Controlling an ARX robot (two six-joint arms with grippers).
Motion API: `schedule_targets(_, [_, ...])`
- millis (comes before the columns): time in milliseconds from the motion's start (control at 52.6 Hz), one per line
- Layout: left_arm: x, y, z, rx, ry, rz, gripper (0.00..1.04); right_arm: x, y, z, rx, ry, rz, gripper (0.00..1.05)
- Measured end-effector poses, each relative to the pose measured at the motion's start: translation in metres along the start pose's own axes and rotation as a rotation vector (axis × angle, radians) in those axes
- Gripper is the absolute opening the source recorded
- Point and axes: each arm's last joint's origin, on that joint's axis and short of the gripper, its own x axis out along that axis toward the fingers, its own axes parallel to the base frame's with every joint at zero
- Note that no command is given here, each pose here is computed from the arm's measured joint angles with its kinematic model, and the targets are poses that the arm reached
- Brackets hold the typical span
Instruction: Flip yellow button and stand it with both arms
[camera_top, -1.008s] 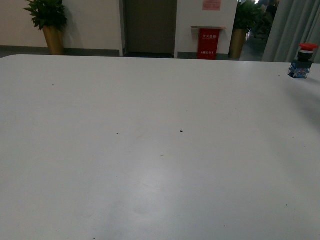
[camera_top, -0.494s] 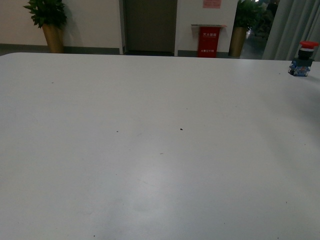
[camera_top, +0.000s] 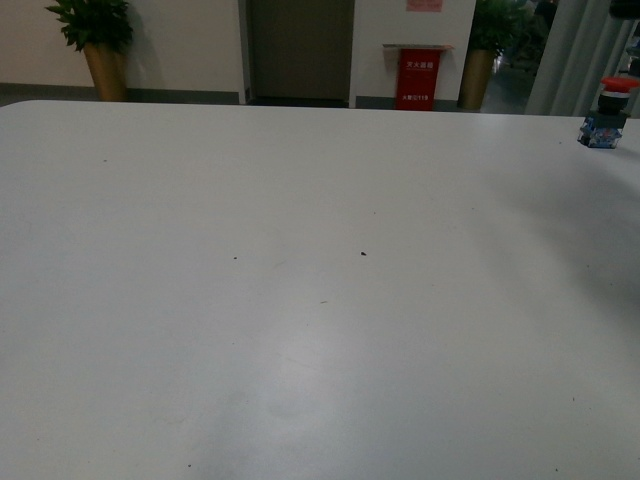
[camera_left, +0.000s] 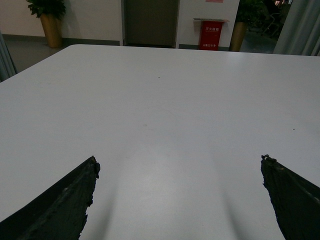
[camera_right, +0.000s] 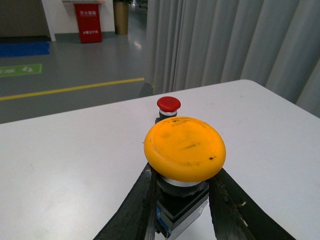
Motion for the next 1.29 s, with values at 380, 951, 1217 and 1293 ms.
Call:
schedule_targets(380, [0.000, 0.000, 0.000, 0.000, 0.000, 0.000, 0.98, 0.021, 0.014, -0.028, -0.026, 0.014, -0.095, 0.22])
schedule_targets(951, [0.000, 0.000, 0.000, 0.000, 0.000, 0.000, 0.98, 0.053, 0.017, -0.043, -0.047, 0.053, -0.168, 0.22])
schedule_targets(1217, [0.000, 0.000, 0.000, 0.000, 0.000, 0.000, 0.98, 0.067, 0.008, -0.051, -0.050, 0.073, -0.204, 0.22])
schedule_targets(1293, [0.000, 0.000, 0.000, 0.000, 0.000, 0.000, 0.98, 0.069, 0.006, -0.053, -0.054, 0.080, -0.211, 0.22])
